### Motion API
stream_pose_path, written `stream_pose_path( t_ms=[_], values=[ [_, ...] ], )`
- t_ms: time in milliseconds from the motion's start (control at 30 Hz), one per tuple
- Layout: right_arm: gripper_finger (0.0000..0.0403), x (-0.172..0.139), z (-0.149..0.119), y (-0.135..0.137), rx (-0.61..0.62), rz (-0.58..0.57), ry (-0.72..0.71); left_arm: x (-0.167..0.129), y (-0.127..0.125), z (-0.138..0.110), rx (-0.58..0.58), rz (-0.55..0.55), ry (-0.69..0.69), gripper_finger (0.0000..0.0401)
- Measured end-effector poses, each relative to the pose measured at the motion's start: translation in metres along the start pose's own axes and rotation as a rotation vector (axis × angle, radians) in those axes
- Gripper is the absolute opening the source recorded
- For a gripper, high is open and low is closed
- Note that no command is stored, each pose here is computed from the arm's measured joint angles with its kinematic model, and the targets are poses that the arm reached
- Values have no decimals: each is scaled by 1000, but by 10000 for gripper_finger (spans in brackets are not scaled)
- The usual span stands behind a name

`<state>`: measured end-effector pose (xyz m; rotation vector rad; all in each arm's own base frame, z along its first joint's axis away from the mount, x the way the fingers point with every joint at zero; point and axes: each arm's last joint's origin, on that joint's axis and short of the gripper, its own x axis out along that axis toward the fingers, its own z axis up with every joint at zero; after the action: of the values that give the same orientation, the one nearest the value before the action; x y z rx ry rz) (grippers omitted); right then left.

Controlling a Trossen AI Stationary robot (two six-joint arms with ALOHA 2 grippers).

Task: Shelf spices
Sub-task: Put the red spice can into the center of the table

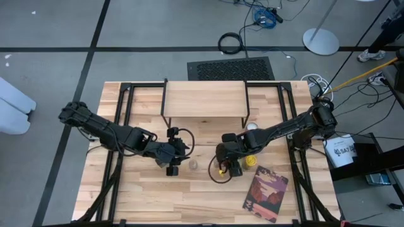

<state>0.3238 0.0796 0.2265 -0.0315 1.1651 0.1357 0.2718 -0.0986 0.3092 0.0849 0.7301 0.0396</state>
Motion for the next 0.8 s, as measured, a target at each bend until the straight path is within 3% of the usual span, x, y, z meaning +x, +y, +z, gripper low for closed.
stream_pose_path(
  t_ms=[333,800],
  values=[
    [214,-6,17,-5,0,2,-111,0,2,-8,-50,25,80,179],
    [215,27,24,-4,-6,4,-33,-3,3,-9,-65,30,87,179]
  ],
)
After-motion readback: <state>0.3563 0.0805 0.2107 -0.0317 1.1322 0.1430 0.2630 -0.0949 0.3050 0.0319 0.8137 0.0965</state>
